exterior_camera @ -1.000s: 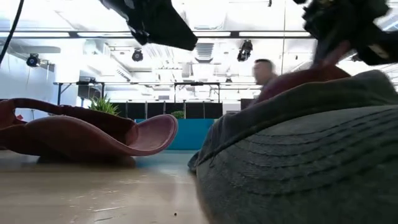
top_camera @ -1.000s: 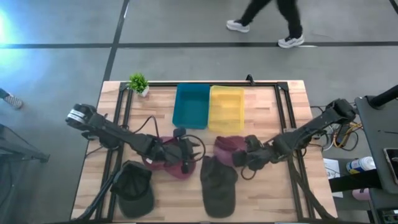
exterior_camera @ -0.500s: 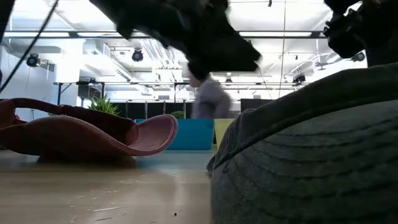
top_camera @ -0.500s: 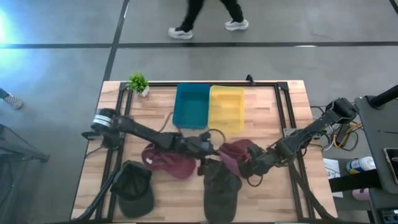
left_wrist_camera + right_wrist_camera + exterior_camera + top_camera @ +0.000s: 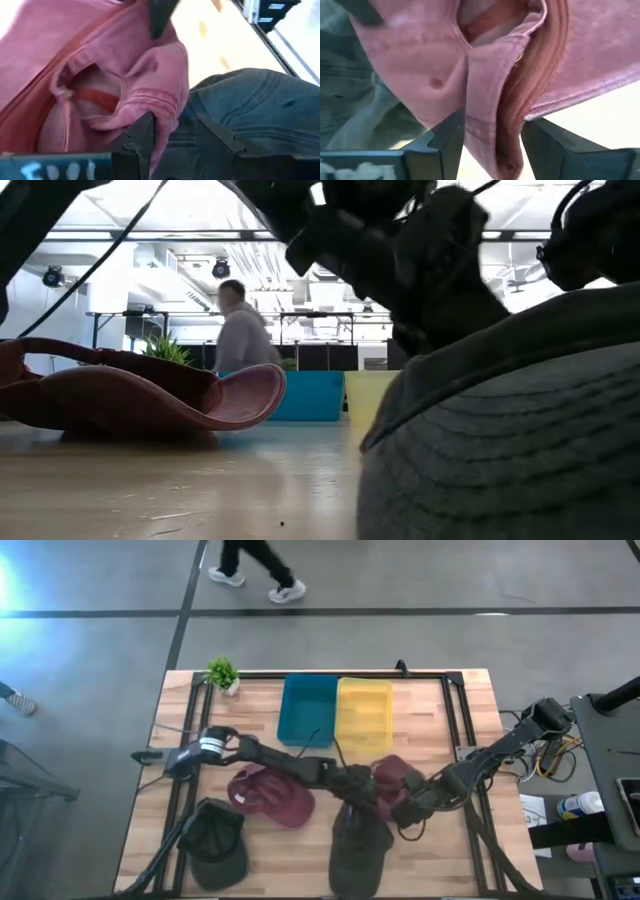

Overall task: Pick & Place hat
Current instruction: Put the bottom red cap into the blue bin

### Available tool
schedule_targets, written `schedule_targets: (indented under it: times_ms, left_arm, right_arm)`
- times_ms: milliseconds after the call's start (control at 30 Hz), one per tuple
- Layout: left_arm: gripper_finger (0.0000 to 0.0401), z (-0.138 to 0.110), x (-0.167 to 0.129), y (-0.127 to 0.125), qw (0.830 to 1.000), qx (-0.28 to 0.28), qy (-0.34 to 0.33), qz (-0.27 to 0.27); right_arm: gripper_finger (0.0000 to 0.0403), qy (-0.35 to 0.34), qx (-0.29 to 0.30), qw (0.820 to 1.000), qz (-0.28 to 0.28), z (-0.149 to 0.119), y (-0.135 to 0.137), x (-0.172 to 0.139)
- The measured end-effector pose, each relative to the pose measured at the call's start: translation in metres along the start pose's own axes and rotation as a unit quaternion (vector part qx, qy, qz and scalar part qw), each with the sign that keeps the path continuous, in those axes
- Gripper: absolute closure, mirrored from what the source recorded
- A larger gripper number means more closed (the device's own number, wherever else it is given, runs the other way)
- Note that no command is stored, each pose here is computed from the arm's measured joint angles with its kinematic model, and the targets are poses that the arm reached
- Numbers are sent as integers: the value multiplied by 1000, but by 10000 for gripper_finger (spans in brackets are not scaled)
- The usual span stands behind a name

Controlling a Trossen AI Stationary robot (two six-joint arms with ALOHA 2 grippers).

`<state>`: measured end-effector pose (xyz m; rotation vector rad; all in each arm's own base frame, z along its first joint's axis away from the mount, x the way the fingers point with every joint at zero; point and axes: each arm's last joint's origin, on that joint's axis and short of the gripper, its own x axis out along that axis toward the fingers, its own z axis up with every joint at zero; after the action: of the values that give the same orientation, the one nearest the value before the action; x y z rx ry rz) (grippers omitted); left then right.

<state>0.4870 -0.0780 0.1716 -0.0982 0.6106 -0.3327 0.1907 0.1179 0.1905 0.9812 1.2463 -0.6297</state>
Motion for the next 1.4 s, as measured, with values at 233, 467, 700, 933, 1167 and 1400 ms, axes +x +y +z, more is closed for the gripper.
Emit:
schedule_targets:
  times_ms: [233, 467, 700, 933, 1167, 1400]
  left_arm:
    - [263, -17, 29, 9, 1000, -6, 21, 19]
    - [263, -22, 29, 16, 998, -3, 36, 49]
    - [263, -28, 26, 15, 996, -5, 77, 43]
    - [263, -26, 23, 10, 996, -4, 82, 41]
    - [263, -21, 18, -2, 991, 10, 78, 109]
    - [263, -3, -5, -26, 977, 30, 53, 204]
  right_arm:
    - [217, -2, -24, 1000, 20, 0, 4, 0]
    - [196, -9, -64, 998, -24, -1, -7, -7]
    - [178, -29, -124, 989, -75, 2, -24, -37]
    - [176, -103, -250, 962, -38, 11, -19, -50]
    - [179, -167, -366, 914, -44, 31, -5, -14]
    - [180, -192, -407, 890, -66, 38, -2, -9]
